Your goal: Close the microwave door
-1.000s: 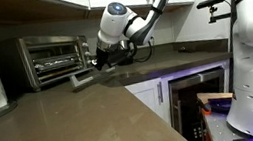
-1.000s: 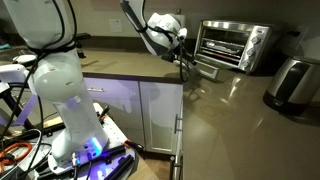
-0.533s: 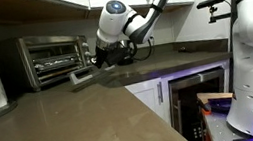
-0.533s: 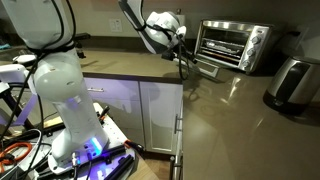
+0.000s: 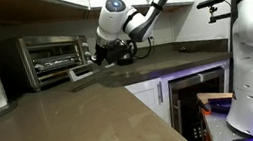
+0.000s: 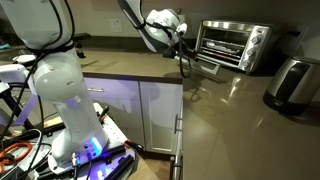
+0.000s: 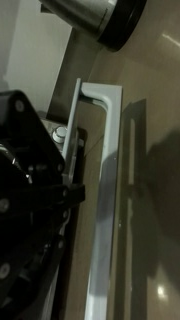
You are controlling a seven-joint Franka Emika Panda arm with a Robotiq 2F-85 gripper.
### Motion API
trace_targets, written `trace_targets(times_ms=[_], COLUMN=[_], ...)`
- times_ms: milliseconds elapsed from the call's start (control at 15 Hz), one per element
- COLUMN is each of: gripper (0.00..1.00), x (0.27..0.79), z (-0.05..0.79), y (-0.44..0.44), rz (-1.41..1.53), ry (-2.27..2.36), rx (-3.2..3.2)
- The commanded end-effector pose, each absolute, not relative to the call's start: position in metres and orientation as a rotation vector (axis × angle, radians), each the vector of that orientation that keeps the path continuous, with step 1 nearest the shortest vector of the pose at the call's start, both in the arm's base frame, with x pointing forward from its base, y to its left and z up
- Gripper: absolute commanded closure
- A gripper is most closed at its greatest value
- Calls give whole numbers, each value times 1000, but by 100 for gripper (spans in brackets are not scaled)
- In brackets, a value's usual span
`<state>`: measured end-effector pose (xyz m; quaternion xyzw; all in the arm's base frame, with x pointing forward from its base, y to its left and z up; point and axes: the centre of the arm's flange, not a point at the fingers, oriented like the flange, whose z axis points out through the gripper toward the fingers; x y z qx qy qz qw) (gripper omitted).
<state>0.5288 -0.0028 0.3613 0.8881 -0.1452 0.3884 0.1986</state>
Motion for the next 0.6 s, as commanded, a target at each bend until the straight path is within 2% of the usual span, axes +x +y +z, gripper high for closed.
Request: trace_targets(times_ms=[0, 533], gripper=[100, 100], x=[534, 544], z=[379, 395], y=[-15, -28], rz=[1082, 1013], ry=[-367, -296], rx=[2455, 2469])
